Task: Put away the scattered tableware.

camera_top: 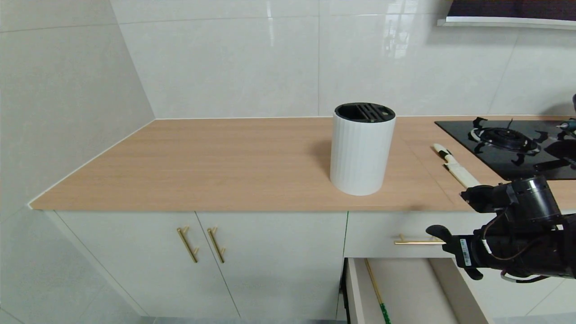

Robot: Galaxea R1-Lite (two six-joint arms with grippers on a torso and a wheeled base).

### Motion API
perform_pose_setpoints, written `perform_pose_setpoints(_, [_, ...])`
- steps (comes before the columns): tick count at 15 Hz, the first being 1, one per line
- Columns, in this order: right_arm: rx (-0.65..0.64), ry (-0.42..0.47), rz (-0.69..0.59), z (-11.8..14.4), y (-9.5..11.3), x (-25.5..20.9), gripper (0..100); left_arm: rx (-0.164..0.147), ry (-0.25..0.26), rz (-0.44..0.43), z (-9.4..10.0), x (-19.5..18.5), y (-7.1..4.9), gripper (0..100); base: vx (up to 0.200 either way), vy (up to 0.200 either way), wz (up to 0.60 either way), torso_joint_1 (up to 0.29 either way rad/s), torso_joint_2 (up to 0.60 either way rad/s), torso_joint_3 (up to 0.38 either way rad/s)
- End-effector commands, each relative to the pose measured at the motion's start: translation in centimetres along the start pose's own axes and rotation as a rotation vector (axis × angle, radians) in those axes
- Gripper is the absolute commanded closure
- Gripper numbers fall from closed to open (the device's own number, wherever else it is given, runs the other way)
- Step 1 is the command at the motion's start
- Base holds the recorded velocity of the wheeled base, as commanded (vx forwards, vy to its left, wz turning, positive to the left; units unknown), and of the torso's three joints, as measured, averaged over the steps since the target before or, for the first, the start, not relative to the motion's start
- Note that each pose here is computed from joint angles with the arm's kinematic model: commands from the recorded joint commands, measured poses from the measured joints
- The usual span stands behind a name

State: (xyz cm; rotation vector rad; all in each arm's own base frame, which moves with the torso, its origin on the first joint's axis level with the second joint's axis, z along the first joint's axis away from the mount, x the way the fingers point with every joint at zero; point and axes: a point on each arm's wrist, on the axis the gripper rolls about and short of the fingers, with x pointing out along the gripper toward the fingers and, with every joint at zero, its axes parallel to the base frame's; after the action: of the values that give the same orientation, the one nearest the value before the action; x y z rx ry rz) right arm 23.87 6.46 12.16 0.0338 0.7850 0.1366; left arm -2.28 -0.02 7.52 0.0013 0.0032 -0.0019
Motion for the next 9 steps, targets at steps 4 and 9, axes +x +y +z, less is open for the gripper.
perform_pose_setpoints(4, [-0.004,0.055,-0.010,-0.9,-0.1,1.3,100,0.000,0.000,0.000,0.0,0.0,0.0,0,0.000,0.000,0.00,-0.223,0.50,0.274])
perform_pose_setpoints(9, [-0.005,0.073,-0.032,-1.2,-0.1,2.4,100,0.000,0.000,0.000,0.0,0.0,0.0,0,0.000,0.000,0.00,-0.217,0.49,0.272])
